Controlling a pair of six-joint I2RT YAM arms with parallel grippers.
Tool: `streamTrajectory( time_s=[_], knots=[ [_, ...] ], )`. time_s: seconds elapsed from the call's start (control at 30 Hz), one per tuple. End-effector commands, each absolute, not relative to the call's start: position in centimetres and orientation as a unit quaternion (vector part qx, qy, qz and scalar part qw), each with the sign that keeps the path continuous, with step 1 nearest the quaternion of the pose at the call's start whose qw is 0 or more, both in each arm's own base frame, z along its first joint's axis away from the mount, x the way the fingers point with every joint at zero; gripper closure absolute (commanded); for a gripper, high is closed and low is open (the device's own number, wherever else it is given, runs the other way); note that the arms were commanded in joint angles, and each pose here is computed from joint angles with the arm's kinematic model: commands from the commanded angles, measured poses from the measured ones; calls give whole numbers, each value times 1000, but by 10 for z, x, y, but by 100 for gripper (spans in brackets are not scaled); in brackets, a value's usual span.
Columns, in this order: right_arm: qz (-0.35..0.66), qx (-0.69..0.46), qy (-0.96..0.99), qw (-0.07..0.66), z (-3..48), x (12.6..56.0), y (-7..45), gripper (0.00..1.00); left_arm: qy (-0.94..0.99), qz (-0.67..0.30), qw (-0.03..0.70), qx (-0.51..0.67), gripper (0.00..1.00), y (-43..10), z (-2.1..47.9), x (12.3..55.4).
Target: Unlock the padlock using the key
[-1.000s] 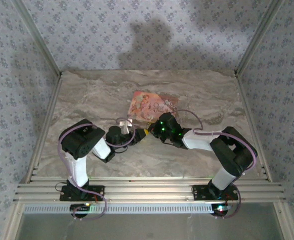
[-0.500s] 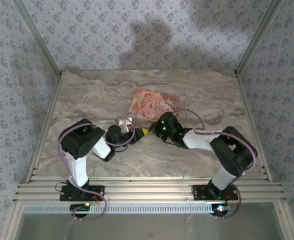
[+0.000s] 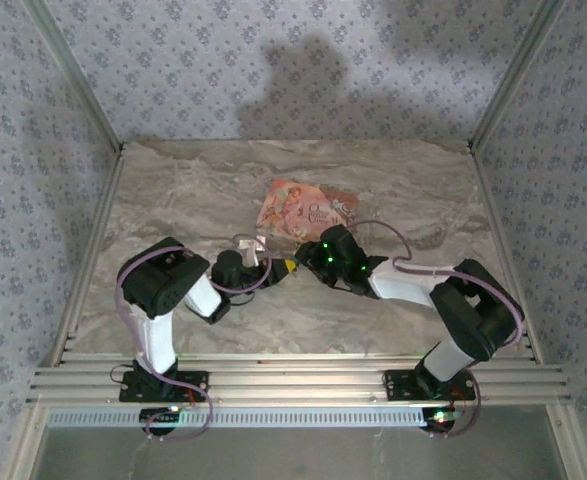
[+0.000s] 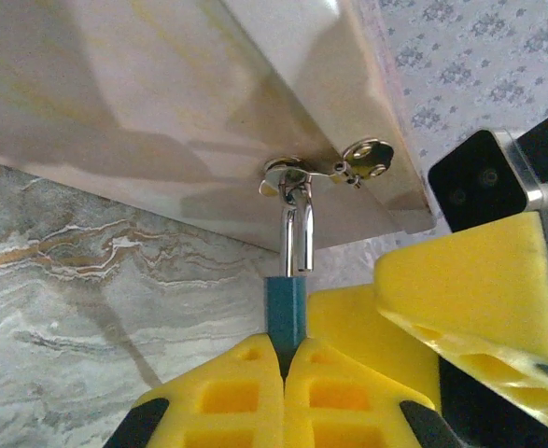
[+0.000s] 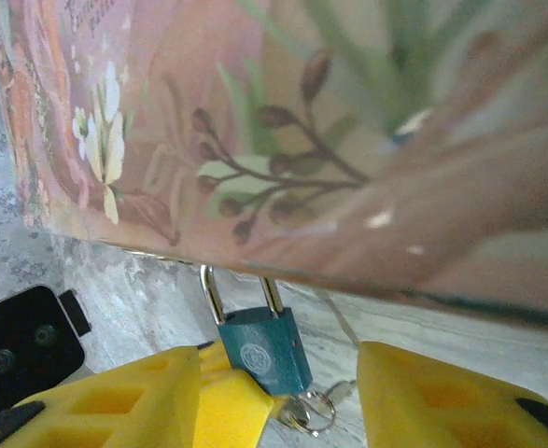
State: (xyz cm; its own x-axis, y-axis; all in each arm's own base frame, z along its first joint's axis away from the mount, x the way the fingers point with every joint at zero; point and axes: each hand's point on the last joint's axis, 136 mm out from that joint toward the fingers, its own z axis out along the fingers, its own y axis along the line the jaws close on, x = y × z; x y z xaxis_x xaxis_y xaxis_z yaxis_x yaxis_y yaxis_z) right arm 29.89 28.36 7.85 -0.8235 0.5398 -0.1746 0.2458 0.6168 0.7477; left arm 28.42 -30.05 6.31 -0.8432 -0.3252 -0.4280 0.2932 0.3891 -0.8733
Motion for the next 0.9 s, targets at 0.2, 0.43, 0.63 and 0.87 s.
streamTrajectory(
  time_s=[0.2,0.43,0.63,0.87],
  knots=[
    [347,218,887,213,90,297,261,49,828,-445,323,111,100,-292,67,275],
    [343,217,888,216,89,301,251,49,848,-356,332,208,100,-289,76,272],
    [351,215,886,214,92,303,246,49,857,-285,332,271,100,-288,82,274],
    [364,213,885,197,101,299,241,50,842,-223,347,347,100,-294,89,272]
  ],
)
